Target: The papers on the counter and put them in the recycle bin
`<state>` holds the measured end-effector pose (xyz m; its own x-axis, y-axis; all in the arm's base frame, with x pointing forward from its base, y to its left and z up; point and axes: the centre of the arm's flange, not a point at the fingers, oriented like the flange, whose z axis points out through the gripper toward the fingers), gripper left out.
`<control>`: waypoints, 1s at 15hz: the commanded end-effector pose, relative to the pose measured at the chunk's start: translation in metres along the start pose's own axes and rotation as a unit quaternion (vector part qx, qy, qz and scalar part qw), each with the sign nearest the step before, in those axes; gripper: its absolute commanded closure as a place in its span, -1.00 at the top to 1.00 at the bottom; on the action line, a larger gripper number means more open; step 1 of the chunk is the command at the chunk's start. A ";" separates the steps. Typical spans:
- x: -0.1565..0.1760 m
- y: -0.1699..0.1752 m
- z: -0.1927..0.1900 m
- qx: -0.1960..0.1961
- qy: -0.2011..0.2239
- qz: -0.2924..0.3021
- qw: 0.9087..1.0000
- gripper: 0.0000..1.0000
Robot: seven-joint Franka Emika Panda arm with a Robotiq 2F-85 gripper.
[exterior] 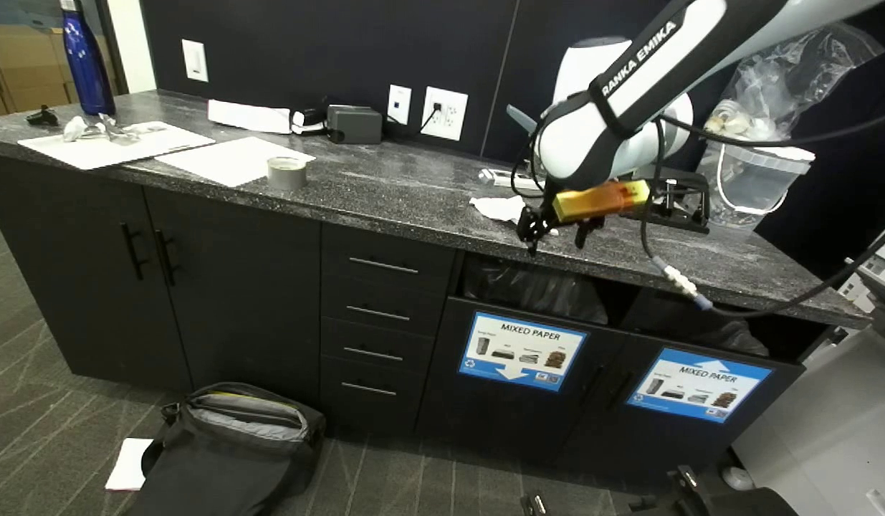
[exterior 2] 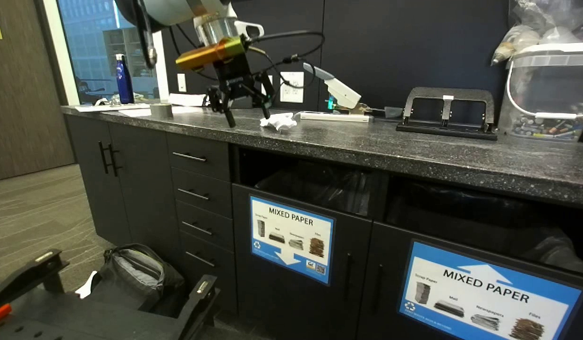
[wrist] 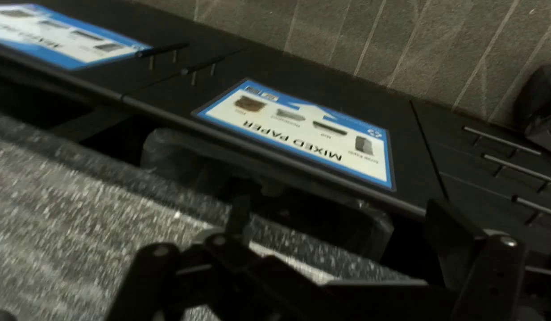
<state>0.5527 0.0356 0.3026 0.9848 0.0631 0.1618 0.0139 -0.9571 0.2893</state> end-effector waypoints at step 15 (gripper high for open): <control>0.134 0.034 0.019 -0.001 0.057 -0.216 0.975 1.00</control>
<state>0.6452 0.0164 0.3220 0.8812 0.4590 0.1129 0.3897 -0.8406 0.3762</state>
